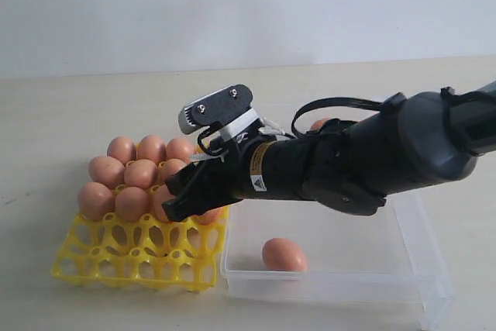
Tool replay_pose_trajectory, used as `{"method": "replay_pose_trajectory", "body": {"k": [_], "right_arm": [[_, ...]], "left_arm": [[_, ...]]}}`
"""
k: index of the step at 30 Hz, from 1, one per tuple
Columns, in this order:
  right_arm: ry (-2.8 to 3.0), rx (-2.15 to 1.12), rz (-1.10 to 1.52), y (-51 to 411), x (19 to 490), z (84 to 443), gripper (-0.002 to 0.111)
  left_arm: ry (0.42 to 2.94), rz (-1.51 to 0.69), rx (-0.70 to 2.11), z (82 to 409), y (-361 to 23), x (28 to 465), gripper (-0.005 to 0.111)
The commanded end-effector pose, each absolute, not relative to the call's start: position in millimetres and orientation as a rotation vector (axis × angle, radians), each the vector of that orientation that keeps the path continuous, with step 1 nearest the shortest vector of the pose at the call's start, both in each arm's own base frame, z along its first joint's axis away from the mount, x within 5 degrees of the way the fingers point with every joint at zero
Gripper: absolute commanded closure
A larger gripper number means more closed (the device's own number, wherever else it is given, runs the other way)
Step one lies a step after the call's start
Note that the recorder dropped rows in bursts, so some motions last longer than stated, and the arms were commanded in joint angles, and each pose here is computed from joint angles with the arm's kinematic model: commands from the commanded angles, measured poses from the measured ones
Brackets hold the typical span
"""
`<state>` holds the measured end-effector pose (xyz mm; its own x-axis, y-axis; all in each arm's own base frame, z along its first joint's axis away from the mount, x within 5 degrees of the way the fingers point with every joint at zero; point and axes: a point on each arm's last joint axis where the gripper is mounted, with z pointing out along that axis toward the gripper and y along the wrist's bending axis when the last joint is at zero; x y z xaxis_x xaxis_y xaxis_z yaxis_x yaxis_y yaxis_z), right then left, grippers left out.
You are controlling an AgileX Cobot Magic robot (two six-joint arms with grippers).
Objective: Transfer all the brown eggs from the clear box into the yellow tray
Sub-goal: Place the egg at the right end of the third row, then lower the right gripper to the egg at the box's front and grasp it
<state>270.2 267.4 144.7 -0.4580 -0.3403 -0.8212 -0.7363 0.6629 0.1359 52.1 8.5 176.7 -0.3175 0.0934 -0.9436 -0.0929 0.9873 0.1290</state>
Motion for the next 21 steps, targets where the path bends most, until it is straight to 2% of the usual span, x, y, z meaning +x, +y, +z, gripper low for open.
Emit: {"method": "replay_pose_trajectory", "body": {"k": [1, 5, 8, 13, 21], "right_arm": [[2.091, -0.783, 0.506, 250.7, 267.4, 188.2, 0.051], [2.361, -0.597, 0.318, 220.1, 258.0, 217.9, 0.051], [2.543, -0.488, 0.315, 204.8, 249.9, 223.6, 0.051], [2.743, -0.392, 0.482, 202.6, 243.7, 211.8, 0.051], [2.978, -0.346, 0.555, 210.7, 238.4, 177.1, 0.051]], "left_arm": [[1.866, 0.177, -0.002, 179.2, 8.1, 52.0, 0.107], [1.866, 0.177, -0.002, 179.2, 8.1, 52.0, 0.107], [1.866, 0.177, -0.002, 179.2, 8.1, 52.0, 0.107], [1.866, 0.177, -0.002, 179.2, 8.1, 52.0, 0.107], [1.866, 0.177, -0.002, 179.2, 8.1, 52.0, 0.107]]}}
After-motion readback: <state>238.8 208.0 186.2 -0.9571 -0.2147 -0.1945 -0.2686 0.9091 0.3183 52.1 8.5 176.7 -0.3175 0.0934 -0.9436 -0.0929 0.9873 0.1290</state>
